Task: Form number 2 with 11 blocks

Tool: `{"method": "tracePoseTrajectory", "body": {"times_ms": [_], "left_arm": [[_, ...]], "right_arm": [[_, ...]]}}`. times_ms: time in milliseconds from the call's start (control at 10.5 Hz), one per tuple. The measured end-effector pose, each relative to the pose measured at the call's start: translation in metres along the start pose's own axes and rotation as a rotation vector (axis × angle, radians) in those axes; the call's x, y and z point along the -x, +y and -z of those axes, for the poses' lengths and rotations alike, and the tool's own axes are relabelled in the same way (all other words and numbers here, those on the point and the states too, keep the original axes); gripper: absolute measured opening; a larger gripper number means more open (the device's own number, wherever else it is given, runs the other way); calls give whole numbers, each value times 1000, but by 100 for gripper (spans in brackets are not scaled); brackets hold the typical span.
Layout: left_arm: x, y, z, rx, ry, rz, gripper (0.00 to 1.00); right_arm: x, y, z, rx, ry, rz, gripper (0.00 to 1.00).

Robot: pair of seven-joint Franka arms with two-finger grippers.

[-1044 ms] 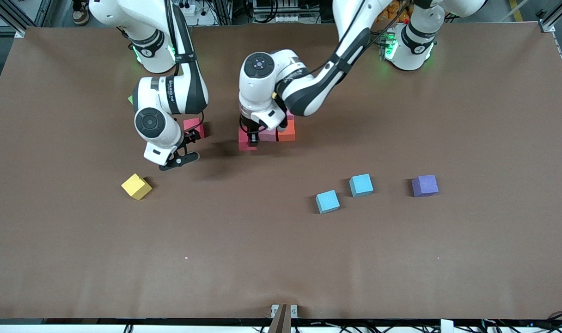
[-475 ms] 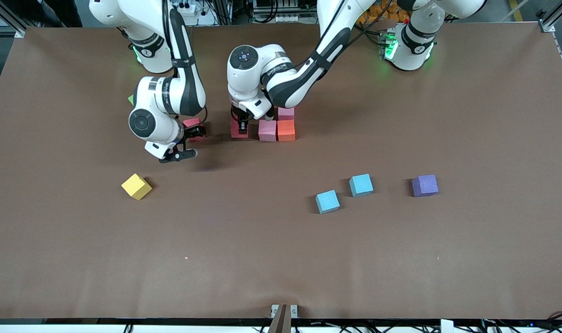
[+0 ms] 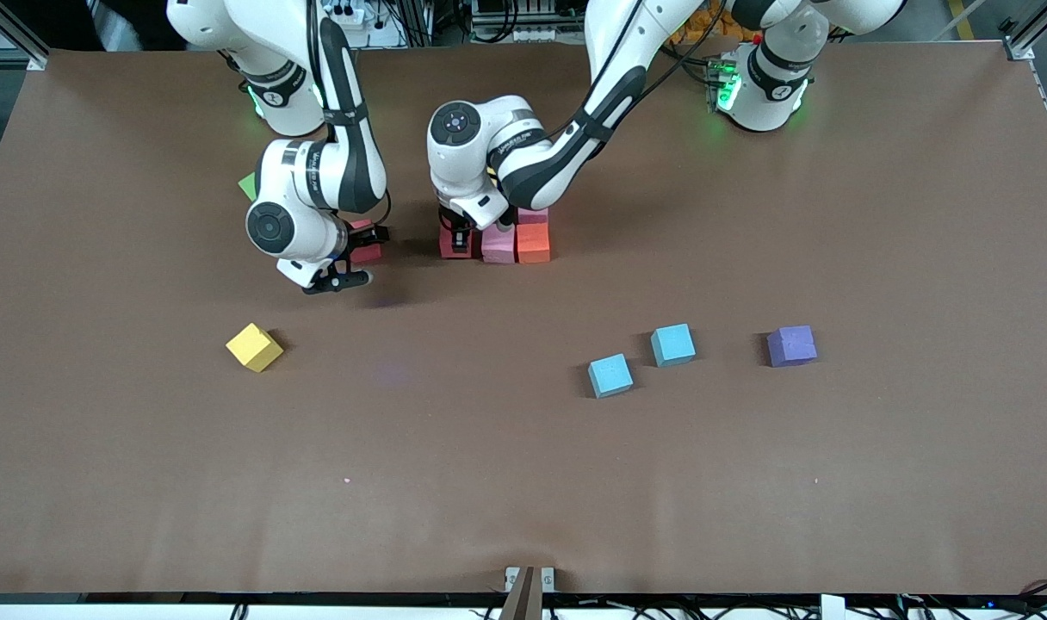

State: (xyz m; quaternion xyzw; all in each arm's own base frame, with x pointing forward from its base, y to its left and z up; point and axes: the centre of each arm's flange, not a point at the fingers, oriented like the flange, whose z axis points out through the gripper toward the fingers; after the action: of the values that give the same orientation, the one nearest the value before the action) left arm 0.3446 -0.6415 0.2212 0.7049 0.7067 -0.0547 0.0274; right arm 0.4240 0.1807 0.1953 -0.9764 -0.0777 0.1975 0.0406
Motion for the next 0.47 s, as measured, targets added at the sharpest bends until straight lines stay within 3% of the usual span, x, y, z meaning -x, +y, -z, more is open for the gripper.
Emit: {"method": "tracePoseTrajectory", "body": {"times_ms": [285, 475], "left_arm": [[-2, -1, -4, -7, 13, -13, 59], [-5, -2, -7, -15, 29, -15, 59]], "right_arm": [[2, 4, -4, 6, 1, -8, 99], [4, 7, -9, 17, 13, -12, 74]]}}
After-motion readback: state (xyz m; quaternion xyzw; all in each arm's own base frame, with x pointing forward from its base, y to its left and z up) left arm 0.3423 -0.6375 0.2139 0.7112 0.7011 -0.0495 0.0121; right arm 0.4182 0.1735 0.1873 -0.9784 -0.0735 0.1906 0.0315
